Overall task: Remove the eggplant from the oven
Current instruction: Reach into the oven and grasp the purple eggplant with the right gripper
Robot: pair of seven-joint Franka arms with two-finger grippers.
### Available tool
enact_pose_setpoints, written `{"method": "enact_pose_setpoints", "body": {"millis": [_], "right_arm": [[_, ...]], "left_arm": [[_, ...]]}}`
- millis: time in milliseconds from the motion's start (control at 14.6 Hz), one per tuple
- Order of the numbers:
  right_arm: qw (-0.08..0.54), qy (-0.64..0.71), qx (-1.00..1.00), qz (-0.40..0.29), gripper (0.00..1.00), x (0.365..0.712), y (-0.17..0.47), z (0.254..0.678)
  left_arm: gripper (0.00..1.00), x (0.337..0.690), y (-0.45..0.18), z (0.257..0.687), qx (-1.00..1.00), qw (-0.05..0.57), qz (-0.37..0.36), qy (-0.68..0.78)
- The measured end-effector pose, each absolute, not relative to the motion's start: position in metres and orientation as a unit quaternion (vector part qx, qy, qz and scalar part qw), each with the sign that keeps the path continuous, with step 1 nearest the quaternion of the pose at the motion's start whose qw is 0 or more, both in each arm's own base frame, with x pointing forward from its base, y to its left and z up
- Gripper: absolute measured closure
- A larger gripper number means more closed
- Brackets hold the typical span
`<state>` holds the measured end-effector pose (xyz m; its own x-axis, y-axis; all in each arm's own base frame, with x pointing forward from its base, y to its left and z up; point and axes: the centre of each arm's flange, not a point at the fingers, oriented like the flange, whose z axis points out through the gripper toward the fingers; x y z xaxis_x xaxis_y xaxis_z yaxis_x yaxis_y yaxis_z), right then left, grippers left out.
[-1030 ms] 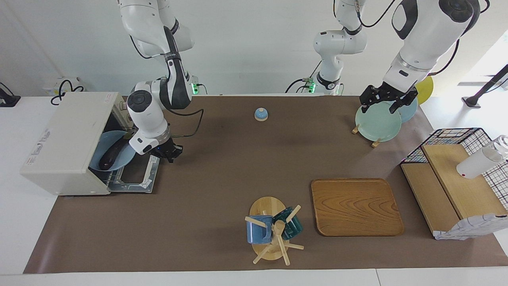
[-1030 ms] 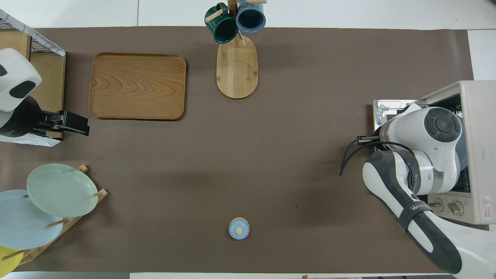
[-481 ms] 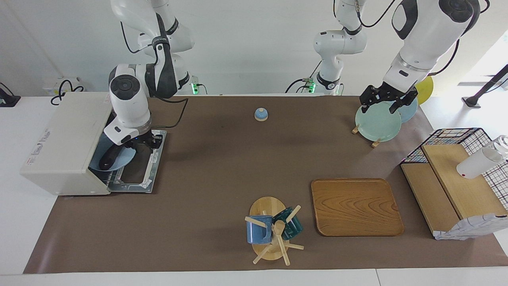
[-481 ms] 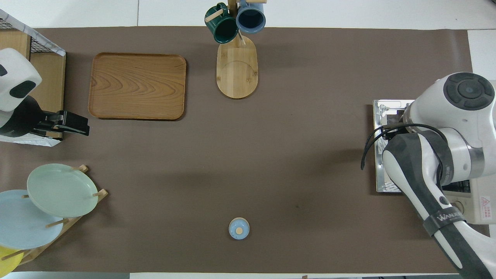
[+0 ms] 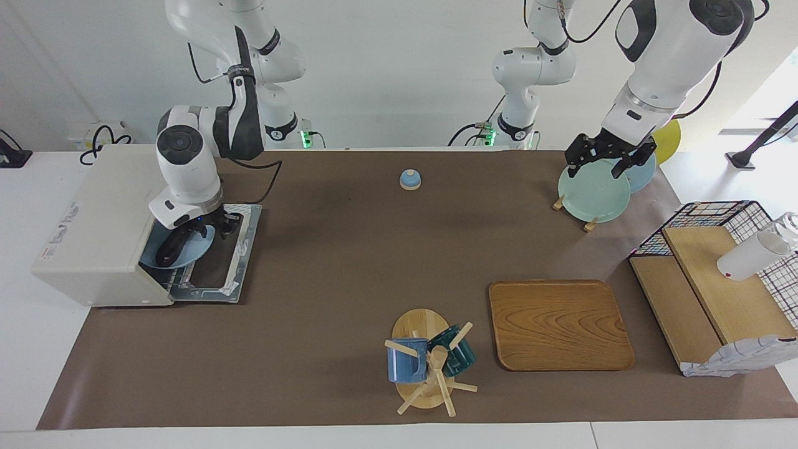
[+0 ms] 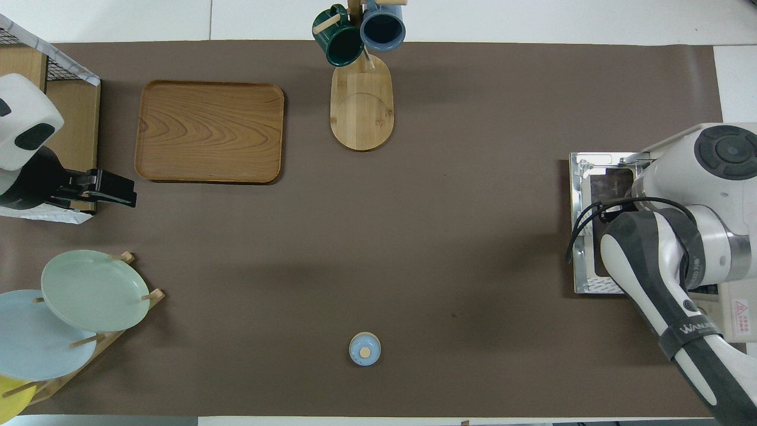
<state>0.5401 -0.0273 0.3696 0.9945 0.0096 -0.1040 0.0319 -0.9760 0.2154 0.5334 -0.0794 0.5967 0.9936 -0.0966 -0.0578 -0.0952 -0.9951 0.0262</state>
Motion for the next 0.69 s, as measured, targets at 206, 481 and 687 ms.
{"method": "enact_pose_setpoints", "body": {"millis": [206, 481, 687], "right_arm": [[0.105, 0.023, 0.993, -0.045, 0.81, 0.532, -0.035, 0.358], [0.154, 0.081, 0.983, -0.051, 0.97, 0.531, -0.011, 0.377], [0.17, 0.106, 0.978, -0.054, 0.97, 0.539, 0.054, 0.409]], "left_arm": [[0.0, 0.533, -0.079, 0.597, 0.998, 0.012, -0.029, -0.048], [0.0, 0.533, -0.079, 0.597, 0.998, 0.012, -0.029, -0.048], [0.0, 0.533, -0.079, 0.597, 0.998, 0.012, -0.029, -0.048]]}}
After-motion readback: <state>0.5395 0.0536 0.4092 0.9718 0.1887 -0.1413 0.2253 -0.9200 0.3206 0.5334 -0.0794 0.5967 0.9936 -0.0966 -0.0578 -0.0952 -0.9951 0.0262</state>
